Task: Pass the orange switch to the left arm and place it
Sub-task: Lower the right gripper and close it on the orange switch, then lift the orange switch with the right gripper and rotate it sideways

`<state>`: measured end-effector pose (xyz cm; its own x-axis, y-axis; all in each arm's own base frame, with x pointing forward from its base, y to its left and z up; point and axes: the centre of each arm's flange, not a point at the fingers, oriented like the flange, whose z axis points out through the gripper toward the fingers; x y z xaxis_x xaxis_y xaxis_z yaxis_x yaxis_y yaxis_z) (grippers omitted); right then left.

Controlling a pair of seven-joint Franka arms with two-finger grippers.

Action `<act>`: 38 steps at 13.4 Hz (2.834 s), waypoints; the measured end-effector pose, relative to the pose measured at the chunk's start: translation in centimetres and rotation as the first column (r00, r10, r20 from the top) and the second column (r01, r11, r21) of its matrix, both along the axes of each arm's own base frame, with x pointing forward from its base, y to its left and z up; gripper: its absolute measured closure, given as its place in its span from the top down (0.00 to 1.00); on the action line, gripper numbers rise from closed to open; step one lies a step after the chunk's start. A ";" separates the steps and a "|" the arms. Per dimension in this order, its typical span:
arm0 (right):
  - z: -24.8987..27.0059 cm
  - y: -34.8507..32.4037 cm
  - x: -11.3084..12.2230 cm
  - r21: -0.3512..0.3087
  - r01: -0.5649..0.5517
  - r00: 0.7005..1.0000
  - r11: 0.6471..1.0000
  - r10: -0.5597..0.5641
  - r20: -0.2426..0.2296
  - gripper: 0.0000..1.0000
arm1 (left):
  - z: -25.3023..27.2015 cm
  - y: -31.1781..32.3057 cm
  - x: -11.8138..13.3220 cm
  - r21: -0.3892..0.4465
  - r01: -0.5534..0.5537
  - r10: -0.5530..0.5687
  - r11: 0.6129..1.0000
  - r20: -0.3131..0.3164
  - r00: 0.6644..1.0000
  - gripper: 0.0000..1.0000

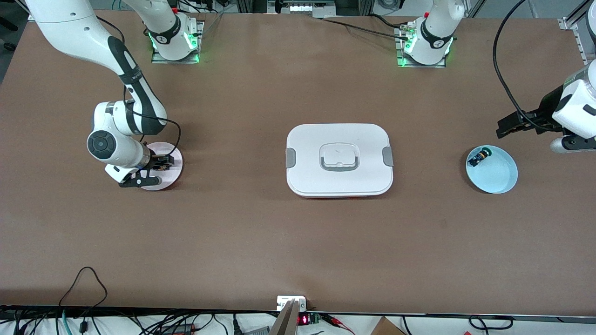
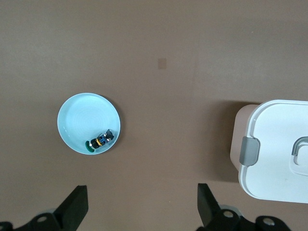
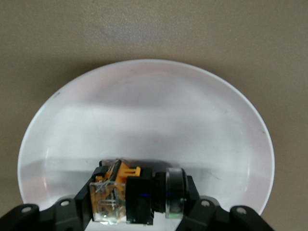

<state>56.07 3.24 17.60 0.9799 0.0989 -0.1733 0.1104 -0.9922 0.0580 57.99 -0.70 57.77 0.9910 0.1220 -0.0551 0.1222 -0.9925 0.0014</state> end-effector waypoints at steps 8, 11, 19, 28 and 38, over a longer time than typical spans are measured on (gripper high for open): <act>5.7 1.8 2.3 -0.009 -0.022 1.000 1.000 0.022 -0.007 0.73 | 0.0 0.0 0.0 0.000 0.000 0.000 1.000 -0.001 1.000 1.00; 9.1 2.9 3.3 -0.006 -0.034 0.999 0.999 0.034 0.004 0.73 | 0.0 0.0 0.0 0.000 0.000 0.000 1.000 -0.001 1.000 1.00; 19.2 6.2 5.4 0.047 -0.035 0.999 0.998 0.037 -0.028 0.73 | 0.0 0.0 0.0 0.000 0.001 -0.001 1.000 0.000 1.000 1.00; 25.7 9.2 6.2 0.179 -0.199 0.979 0.963 0.205 -0.013 0.73 | 0.0 0.0 0.0 0.000 0.001 -0.001 1.000 0.000 1.000 1.00; 27.2 13.5 5.2 0.354 -0.483 0.867 0.801 0.494 0.065 0.73 | 0.0 0.0 0.0 0.000 0.001 -0.001 1.000 0.000 1.000 1.00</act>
<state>61.28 16.73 44.81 0.7805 0.6220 -0.0631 0.5821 -0.7598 -0.2895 58.02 -0.74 57.77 0.9911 0.1213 -0.0549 0.1215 -0.9926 0.0016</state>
